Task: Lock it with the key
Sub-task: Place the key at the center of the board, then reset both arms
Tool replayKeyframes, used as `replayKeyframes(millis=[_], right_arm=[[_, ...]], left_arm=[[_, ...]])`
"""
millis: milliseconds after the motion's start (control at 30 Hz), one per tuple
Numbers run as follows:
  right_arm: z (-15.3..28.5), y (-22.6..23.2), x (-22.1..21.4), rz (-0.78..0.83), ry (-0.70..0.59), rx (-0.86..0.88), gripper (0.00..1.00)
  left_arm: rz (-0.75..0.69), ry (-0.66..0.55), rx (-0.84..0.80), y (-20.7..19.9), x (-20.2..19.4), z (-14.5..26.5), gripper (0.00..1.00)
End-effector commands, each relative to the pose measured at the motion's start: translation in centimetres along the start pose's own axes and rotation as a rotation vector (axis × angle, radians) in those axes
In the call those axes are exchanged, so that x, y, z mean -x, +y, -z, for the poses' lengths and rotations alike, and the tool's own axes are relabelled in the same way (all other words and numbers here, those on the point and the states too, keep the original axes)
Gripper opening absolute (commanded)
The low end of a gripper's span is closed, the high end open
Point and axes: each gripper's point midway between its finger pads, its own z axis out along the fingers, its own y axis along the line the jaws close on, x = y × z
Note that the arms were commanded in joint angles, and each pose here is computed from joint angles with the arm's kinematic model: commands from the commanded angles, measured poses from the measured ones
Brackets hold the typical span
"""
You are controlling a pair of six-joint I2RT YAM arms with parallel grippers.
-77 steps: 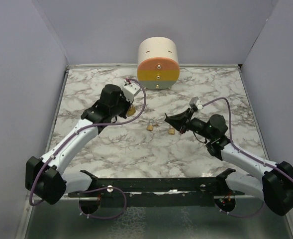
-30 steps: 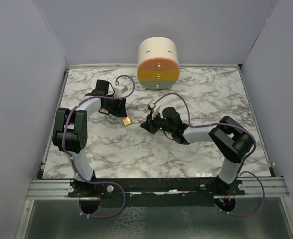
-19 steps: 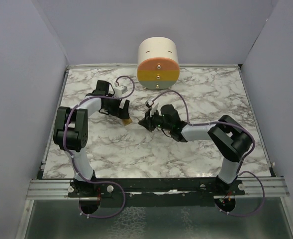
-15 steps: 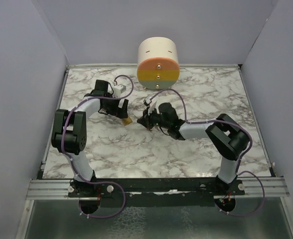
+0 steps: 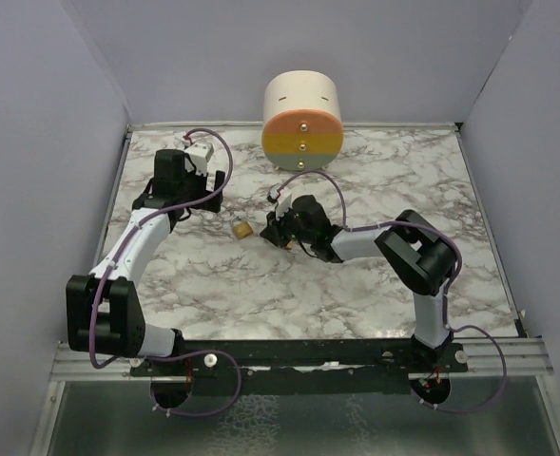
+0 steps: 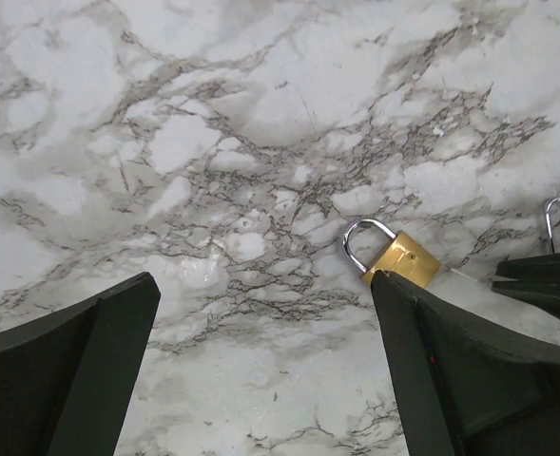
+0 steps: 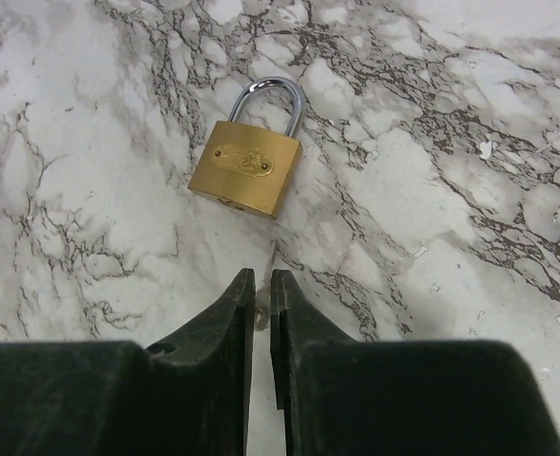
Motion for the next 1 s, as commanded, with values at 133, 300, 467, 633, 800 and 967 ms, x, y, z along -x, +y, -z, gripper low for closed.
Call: replayKeyframes(millis=[133, 300, 467, 633, 800, 967], right_arm=[[-1.6, -0.3, -0.5, -0.005, 0.032, -0.008, 0.13], [-1.1, 0.1, 0.9, -0.005, 0.0, 0.003, 0.13], [0.7, 0.0, 4.6, 0.039, -0.066, -0.036, 0.13], [3.8, -1.3, 7.9, 0.058, -0.138, -0.119, 0.14], [9.1, -6.3, 8.8, -0.084, -0.229, -0.169, 0.15], [15.8, -12.6, 8.0, -0.218, -0.321, -0.292, 0.19]], left_arm=[[0.028, -0.158, 0.027, 0.0, 3.7, 2.9, 0.99], [0.036, -0.188, 0.005, -0.5, 4.2, 3.4, 0.99], [0.034, -0.236, -0.025, -1.1, 5.2, 4.3, 0.99], [0.038, -0.271, -0.03, -1.3, 5.5, 4.7, 0.99], [0.056, -0.304, -0.034, -1.5, 5.3, 4.6, 0.99], [0.068, -0.343, -0.015, -1.2, 5.2, 4.7, 0.99]])
